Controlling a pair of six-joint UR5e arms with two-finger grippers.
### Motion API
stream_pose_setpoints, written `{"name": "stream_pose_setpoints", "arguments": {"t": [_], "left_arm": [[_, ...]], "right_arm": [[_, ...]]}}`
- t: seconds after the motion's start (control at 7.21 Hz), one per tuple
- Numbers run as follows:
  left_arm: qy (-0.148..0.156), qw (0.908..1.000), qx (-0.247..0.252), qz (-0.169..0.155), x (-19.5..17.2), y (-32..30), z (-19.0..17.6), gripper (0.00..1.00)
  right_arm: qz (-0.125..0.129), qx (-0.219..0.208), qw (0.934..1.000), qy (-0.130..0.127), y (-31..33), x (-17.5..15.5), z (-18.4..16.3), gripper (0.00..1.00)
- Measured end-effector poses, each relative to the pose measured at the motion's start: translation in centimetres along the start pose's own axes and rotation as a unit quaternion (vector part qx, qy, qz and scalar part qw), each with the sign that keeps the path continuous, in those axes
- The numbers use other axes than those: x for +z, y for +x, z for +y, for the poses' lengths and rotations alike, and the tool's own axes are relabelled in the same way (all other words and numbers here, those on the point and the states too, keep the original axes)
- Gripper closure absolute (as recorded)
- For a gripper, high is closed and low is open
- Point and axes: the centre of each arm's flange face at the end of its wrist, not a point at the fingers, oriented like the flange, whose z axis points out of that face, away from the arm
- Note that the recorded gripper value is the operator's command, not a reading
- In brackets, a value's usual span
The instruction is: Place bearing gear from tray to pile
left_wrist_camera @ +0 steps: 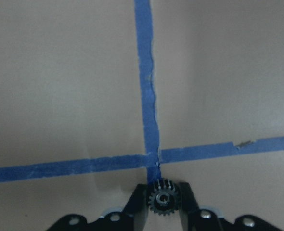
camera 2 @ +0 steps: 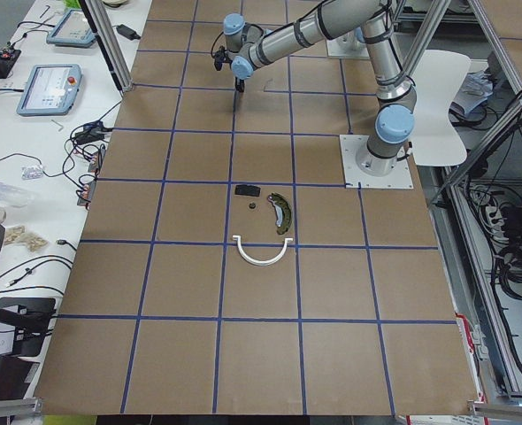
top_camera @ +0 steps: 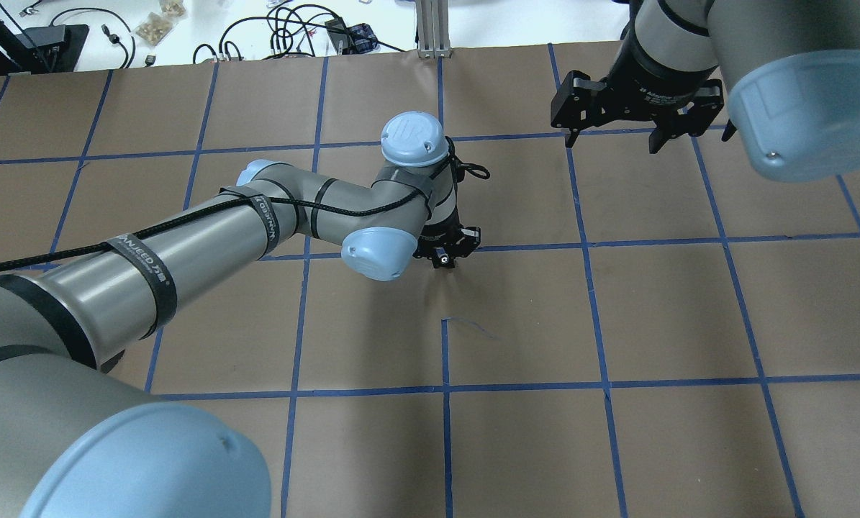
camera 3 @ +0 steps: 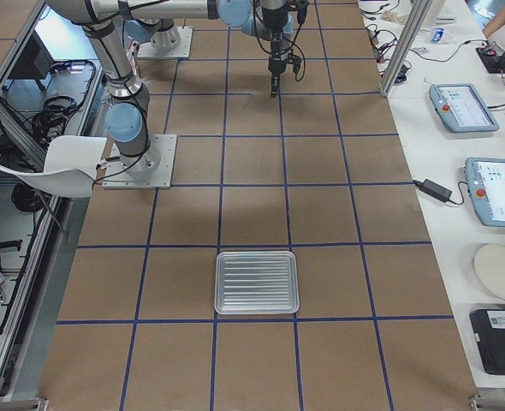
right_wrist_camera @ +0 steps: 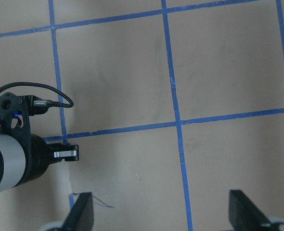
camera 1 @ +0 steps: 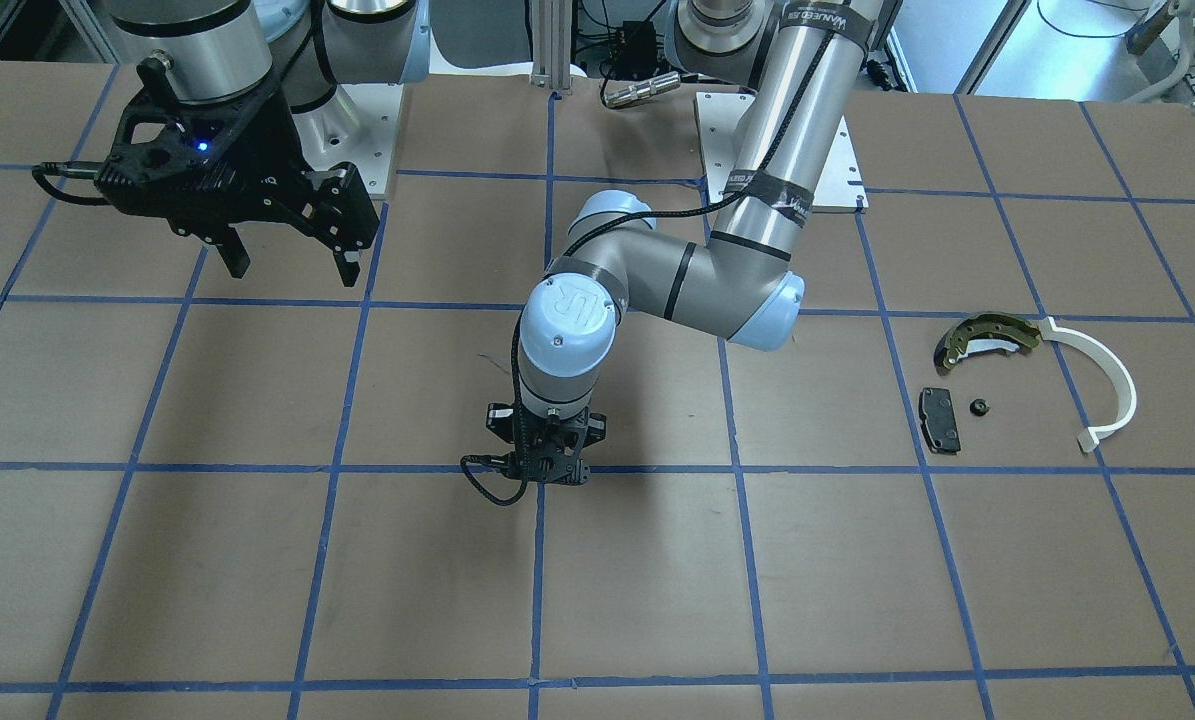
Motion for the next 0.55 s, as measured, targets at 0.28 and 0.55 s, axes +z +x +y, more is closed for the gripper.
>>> {"name": "stream_pose_setpoints", "arguments": {"t": [0.28, 0.55], "left_arm": [[0.001, 0.9999, -0.010, 0.000, -3.2, -3.9, -1.9, 1.00], [-0.012, 0.9997, -0.010, -0.021, -8.0, -12.9, -4.7, 1.00]], "right_arm": [[0.000, 0.000, 1.0000, 0.000, 0.0, 0.0, 0.0, 0.00], [0.000, 0.000, 1.0000, 0.001, 0.0, -0.1, 0.0, 0.00]]}}
